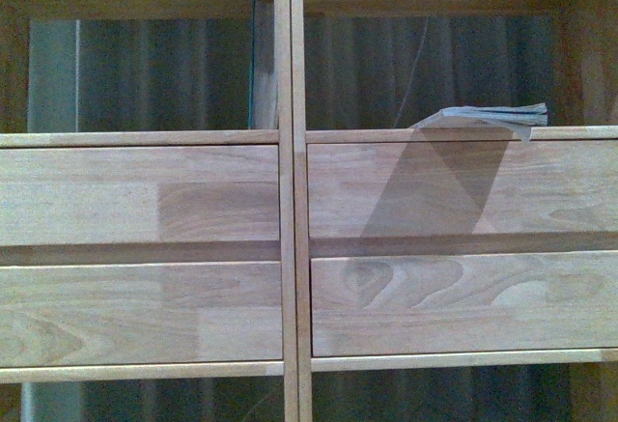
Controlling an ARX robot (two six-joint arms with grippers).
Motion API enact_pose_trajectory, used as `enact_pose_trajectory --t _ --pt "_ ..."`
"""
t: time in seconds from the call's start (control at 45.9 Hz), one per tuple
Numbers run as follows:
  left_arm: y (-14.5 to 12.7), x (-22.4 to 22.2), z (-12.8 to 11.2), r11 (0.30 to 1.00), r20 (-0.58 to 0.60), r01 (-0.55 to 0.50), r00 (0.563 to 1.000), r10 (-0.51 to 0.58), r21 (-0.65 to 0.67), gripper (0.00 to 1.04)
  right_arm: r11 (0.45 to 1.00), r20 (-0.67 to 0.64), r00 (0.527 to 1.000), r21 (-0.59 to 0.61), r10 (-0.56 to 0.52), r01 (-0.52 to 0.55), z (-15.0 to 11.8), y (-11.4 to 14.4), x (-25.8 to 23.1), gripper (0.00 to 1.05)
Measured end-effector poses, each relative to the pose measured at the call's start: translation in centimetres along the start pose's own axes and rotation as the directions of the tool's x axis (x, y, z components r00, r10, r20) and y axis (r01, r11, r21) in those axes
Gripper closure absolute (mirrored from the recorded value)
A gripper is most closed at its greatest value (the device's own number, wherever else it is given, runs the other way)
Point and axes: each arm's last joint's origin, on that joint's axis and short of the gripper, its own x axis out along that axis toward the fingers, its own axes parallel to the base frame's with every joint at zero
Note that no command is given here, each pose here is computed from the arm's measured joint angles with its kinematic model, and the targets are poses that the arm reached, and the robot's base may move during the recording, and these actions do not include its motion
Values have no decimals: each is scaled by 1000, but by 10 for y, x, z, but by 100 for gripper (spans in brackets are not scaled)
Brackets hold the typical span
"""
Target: Organize books on shelf
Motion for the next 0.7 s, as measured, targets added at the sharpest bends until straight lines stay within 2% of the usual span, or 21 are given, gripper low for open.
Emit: enact_pose_trajectory --t 0.697 --pt "0 0 0 1000 0 0 1000 0 0 7 1000 0 1000 0 0 0 0 0 0 7"
